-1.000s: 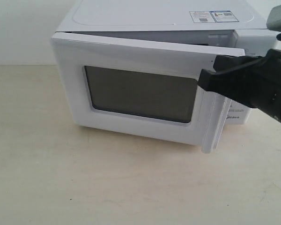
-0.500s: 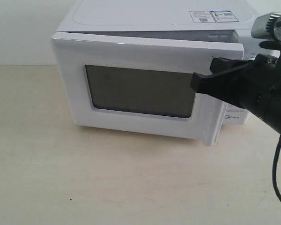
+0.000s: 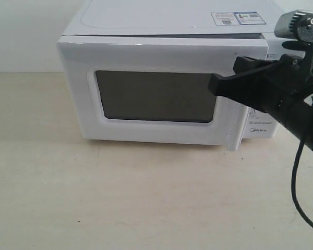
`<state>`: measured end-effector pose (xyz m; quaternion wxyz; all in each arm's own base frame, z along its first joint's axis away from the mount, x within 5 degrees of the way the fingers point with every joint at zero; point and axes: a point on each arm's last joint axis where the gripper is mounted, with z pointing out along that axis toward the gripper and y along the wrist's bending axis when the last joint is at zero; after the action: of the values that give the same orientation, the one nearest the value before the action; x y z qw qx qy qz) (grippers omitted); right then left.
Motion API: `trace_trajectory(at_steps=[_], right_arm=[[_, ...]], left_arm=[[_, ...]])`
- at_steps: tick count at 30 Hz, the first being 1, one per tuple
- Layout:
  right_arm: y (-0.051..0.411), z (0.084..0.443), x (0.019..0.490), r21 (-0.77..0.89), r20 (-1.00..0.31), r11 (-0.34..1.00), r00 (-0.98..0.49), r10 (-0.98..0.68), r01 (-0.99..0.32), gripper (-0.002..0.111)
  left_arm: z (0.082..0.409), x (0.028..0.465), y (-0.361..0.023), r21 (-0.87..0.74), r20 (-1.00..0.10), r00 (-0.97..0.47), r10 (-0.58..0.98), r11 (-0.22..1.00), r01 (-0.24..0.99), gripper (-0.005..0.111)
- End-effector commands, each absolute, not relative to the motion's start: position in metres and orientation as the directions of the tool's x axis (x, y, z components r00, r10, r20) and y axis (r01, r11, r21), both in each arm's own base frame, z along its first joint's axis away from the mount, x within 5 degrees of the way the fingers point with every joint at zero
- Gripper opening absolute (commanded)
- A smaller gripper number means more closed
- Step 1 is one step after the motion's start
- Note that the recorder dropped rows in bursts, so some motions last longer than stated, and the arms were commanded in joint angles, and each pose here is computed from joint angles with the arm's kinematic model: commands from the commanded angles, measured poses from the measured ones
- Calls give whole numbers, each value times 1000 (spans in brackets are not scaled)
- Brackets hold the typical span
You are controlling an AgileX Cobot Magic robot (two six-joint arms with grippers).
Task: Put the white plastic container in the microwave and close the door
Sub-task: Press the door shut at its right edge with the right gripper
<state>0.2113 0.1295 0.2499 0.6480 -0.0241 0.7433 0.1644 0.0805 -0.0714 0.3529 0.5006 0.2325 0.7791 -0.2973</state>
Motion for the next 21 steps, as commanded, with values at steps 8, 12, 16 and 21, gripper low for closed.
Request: trace_trajectory(at_steps=[8,12,16,21], right_arm=[[143,250,231,205,-974,951,-140,176,-231,0],[144,244,236,188,-979,959,-123,164,-212,0],[146,243,241,213,-973,958,-128,191,-190,0],[159,245,256,200,-975,961,-132,176,-191,0]], left_arm=[[355,80,-72,-252,-920,-391,35,711,656,4],[355,80,-72,-252,-920,-391,35,711,656,4],[355,80,-72,-252,-920,-391,35,711,656,4],[355,80,-72,-252,-920,-391,35,711,656,4]])
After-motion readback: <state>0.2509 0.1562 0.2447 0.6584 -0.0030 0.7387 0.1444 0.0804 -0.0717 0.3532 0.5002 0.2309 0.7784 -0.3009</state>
